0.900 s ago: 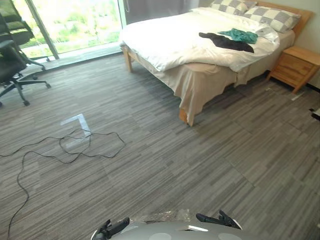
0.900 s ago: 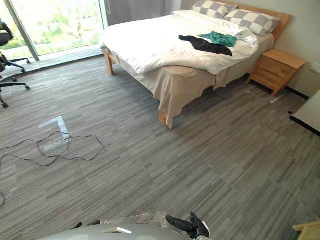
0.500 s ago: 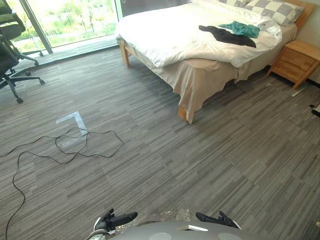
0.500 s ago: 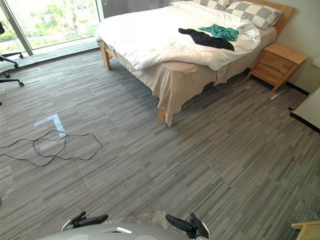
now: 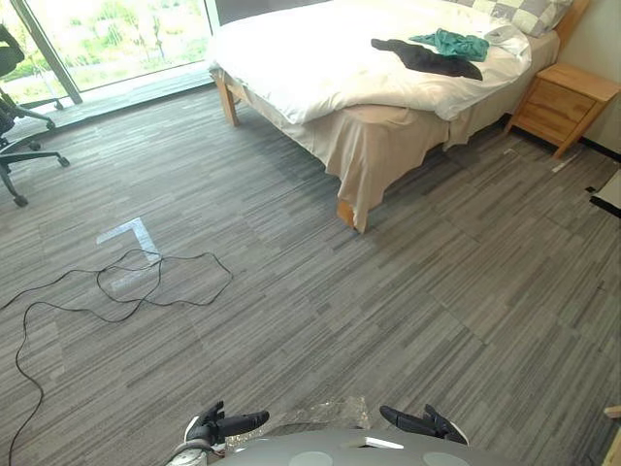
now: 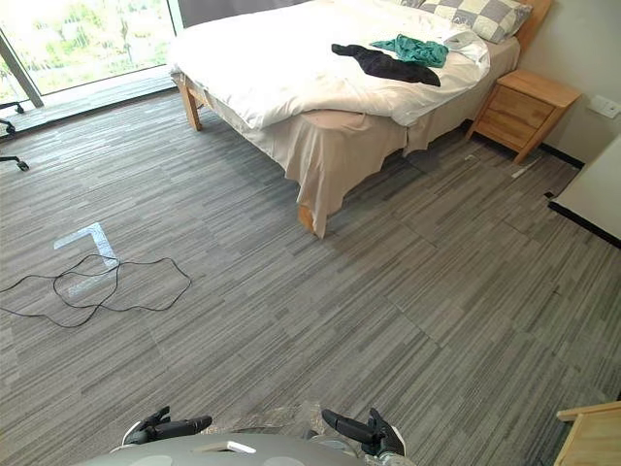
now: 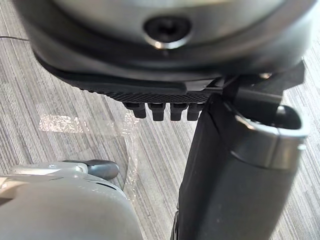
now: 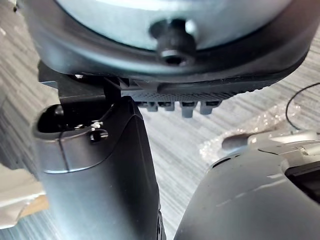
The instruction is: Tidy up the quilt and then pick up the clothes from the bed and put them into the laundry hamper
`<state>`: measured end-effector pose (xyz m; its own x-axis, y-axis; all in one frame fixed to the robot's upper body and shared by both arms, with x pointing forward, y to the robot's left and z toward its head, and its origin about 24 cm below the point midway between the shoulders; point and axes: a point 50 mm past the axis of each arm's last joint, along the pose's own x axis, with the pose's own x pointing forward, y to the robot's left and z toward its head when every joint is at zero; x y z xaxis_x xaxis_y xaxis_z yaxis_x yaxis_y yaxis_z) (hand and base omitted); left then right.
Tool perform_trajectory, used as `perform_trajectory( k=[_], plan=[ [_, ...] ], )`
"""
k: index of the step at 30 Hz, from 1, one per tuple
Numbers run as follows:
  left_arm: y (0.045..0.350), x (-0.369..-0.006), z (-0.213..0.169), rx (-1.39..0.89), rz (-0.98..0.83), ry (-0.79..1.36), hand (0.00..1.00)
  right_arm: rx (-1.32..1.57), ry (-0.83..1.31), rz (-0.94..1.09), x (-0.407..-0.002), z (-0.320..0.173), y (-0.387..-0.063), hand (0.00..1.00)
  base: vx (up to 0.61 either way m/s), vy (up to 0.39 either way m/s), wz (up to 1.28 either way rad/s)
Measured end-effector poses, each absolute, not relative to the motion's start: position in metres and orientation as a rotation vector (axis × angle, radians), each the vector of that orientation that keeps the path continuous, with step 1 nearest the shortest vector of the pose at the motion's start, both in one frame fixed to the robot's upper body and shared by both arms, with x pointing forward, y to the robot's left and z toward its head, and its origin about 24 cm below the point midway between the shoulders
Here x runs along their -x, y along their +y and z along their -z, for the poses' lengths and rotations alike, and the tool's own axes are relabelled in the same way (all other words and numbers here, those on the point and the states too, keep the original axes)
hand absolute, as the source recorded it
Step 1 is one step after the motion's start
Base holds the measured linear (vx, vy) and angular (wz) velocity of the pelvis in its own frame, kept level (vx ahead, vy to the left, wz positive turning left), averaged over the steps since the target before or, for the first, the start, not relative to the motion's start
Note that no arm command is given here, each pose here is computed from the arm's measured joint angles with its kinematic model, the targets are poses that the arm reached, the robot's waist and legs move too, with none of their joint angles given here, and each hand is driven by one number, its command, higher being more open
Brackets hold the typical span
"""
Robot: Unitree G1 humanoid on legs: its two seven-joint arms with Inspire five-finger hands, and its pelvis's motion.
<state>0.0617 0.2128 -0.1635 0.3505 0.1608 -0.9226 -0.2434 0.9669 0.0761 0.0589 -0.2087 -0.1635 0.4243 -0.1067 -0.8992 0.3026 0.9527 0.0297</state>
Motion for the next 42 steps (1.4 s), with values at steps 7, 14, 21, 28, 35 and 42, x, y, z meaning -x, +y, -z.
perform_trajectory(
  k=[7, 14, 21, 28, 35, 42],
  plan=[
    [0.213, -0.066, 0.163, 0.060, -0.237, 1.178, 1.00, -0.208, 1.109, 0.303, -0.059, 0.164, -0.209, 1.00, -0.01, -0.013, -0.15],
    [0.228, -0.086, 0.156, 0.008, -0.237, 1.126, 1.00, -0.369, 0.987, 0.412, -0.077, 0.157, -0.203, 1.00, 0.00, -0.041, -0.54],
    [0.218, -0.106, 0.155, -0.062, -0.146, 1.121, 1.00, -0.507, 0.931, 0.548, -0.077, 0.156, -0.210, 1.00, 0.29, -0.241, -0.37],
    [0.201, -0.094, 0.163, 0.021, -0.142, 1.166, 1.00, -0.491, 0.908, 0.592, -0.080, 0.154, -0.224, 1.00, 0.55, -0.507, -0.19],
    [0.198, -0.124, 0.149, 0.123, -0.200, 0.957, 1.00, -0.276, 1.024, 0.390, -0.099, 0.156, -0.223, 1.00, 0.51, -0.305, -0.45],
    [0.189, -0.146, 0.135, 0.225, -0.245, 0.785, 1.00, -0.235, 0.867, 0.247, -0.128, 0.144, -0.203, 1.00, 0.48, -0.151, -0.58]
  ],
)
